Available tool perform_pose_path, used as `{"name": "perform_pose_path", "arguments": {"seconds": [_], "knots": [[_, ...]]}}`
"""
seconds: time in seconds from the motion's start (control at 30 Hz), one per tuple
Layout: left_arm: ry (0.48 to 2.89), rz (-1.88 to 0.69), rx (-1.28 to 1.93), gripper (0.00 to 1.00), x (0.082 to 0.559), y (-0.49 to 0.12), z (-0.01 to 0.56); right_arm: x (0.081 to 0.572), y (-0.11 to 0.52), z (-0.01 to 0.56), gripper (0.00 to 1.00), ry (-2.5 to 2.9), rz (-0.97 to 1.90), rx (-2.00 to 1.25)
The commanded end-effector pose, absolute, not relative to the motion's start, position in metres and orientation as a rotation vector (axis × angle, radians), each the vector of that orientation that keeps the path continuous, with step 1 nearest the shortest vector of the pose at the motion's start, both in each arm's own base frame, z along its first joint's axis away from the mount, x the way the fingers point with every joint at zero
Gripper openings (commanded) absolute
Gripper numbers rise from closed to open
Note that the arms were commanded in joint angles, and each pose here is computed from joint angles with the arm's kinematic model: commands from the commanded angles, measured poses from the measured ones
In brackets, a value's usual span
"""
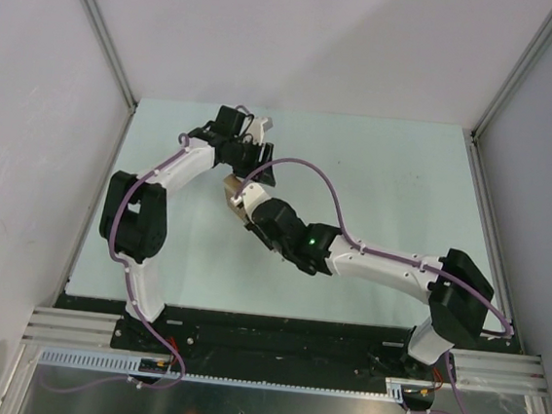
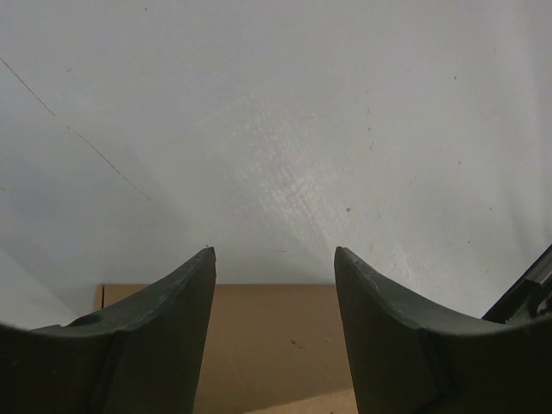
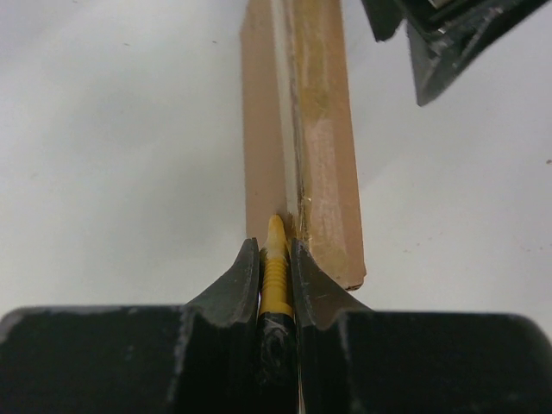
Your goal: Unpack the express box
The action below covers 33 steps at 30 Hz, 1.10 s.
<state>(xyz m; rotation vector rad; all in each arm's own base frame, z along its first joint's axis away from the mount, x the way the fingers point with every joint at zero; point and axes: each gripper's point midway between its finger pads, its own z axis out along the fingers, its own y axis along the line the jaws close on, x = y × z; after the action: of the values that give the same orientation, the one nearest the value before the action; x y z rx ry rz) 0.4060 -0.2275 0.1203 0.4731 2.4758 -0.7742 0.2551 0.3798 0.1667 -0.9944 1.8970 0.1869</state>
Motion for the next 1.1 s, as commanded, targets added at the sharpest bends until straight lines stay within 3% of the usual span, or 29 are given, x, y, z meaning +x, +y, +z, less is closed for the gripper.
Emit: {"name": "perform_pose_path", "arguments": {"seconds": [0.0,0.73,1.07], "knots": [[2.504,-0.788,0.532,0.62,0.396,-0.227,0.108,0.274,0.357,0.178,0.0,1.924,0.175,-0.863],[2.47,-0.903,0.576,0.68,0.384,-0.237,0.121,0.35,0.299,0.176,0.0,2.061,0.362,-0.398],[2.403,-0.854,0.547,0.72,0.401,-0.238,0.15,0.35,0.307,0.182,0.0,2.041,0.432,-0.419]]}}
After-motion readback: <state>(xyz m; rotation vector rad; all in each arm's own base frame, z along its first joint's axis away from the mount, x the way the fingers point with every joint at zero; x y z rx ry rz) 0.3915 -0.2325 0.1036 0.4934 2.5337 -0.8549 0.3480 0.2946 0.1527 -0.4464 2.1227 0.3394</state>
